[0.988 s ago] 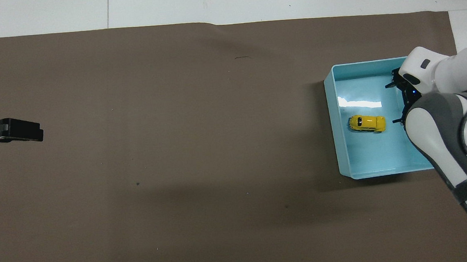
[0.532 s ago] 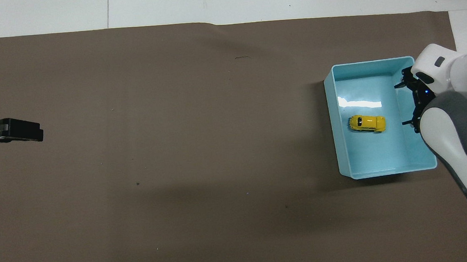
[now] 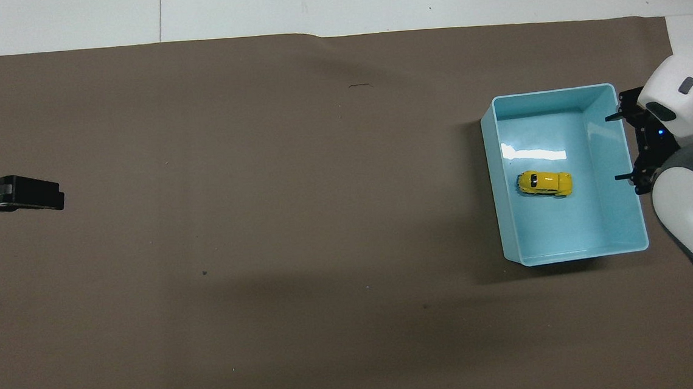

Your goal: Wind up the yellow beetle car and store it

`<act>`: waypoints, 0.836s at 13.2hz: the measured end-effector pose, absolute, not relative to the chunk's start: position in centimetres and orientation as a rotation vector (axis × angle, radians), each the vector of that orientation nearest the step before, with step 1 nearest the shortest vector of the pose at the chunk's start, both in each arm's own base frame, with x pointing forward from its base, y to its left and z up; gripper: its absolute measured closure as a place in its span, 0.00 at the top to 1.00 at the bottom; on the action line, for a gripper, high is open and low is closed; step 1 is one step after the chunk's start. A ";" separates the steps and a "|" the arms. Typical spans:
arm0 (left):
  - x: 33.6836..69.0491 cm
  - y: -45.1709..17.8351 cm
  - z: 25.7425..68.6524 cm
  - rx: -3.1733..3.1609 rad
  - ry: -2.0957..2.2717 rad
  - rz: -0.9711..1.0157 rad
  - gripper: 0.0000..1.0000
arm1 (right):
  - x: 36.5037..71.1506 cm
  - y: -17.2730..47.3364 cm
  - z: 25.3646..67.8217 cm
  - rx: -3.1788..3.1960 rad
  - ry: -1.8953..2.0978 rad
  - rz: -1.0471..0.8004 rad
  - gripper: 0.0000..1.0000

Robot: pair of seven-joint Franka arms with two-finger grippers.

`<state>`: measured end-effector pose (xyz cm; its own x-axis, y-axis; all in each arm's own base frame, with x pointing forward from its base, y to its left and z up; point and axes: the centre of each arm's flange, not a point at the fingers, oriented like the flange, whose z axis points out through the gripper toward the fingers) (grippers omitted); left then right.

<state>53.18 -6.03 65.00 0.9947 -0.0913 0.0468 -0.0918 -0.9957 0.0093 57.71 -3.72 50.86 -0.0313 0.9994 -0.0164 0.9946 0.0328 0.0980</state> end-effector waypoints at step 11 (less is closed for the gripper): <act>53.2 -6.0 65.0 3.126 -0.143 0.073 1.00 | 57.1 -2.1 55.7 2.252 1.985 0.196 1.00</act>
<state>53.18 -6.03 65.00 0.9947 -0.0912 0.0468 -0.0918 -0.9957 0.0092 57.09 -2.09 55.70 0.1245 0.9922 0.0097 0.9749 -0.1242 0.1849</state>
